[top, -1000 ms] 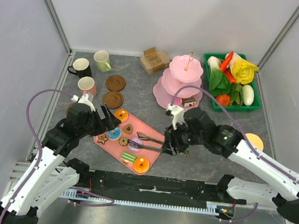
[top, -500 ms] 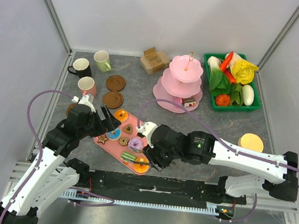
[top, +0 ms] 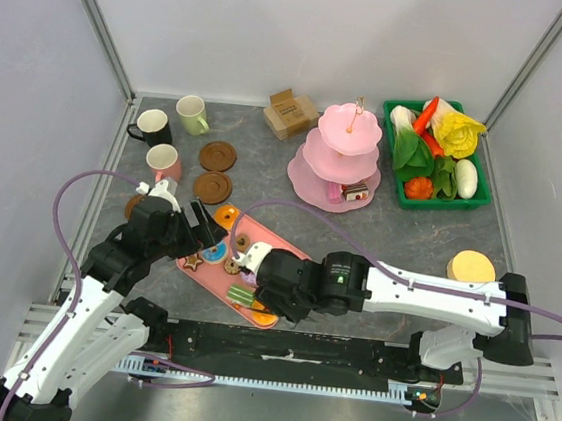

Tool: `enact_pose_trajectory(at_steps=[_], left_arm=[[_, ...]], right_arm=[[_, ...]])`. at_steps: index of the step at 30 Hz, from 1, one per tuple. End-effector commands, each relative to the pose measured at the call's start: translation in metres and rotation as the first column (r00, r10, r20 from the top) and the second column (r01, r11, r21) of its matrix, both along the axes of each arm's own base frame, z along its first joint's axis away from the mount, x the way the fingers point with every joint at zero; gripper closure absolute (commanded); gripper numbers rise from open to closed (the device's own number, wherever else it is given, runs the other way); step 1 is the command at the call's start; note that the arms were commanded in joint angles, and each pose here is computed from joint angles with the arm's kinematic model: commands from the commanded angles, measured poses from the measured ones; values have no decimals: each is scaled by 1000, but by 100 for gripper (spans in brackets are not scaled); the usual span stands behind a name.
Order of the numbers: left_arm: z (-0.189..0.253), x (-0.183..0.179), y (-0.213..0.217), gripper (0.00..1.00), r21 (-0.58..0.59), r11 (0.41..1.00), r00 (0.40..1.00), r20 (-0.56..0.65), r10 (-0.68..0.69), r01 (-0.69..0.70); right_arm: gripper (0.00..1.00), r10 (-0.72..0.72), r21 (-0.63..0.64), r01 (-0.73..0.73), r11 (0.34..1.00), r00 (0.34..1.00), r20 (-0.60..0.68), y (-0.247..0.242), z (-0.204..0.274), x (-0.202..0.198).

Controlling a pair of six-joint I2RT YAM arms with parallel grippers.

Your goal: Serve the afternoon tea

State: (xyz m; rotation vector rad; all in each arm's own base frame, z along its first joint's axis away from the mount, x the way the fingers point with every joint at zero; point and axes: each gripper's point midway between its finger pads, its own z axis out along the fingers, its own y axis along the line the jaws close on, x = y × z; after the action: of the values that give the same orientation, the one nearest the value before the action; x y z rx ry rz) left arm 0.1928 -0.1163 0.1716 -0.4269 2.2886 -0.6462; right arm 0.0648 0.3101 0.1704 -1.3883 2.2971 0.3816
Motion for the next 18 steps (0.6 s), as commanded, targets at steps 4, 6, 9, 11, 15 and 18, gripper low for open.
enact_pose_trajectory(at_steps=[4, 6, 9, 11, 15, 18], left_arm=[[2, 1, -3, 1, -17, 1000, 1000, 6, -3, 3], [3, 1, -1, 1, -14, 1000, 1000, 9, 1, -1], [3, 1, -1, 1, -11, 1000, 1000, 10, 3, -3], [3, 1, -1, 1, -11, 1000, 1000, 12, 2, -2], [3, 2, 0, 1, -7, 1000, 1000, 10, 4, -4], [2, 3, 0, 1, -2, 1000, 1000, 7, 3, -3]], right_arm=[[47, 31, 6, -32, 999, 997, 70, 19, 13, 7], [47, 42, 1, -43, 999, 996, 73, 22, 12, 5], [47, 53, -26, -51, 998, 996, 77, 23, 8, 5], [48, 53, -40, -50, 998, 995, 84, 24, 6, 6], [48, 49, -62, -42, 997, 992, 113, 22, 3, 11], [49, 46, -81, -36, 996, 991, 127, 23, -2, 14]])
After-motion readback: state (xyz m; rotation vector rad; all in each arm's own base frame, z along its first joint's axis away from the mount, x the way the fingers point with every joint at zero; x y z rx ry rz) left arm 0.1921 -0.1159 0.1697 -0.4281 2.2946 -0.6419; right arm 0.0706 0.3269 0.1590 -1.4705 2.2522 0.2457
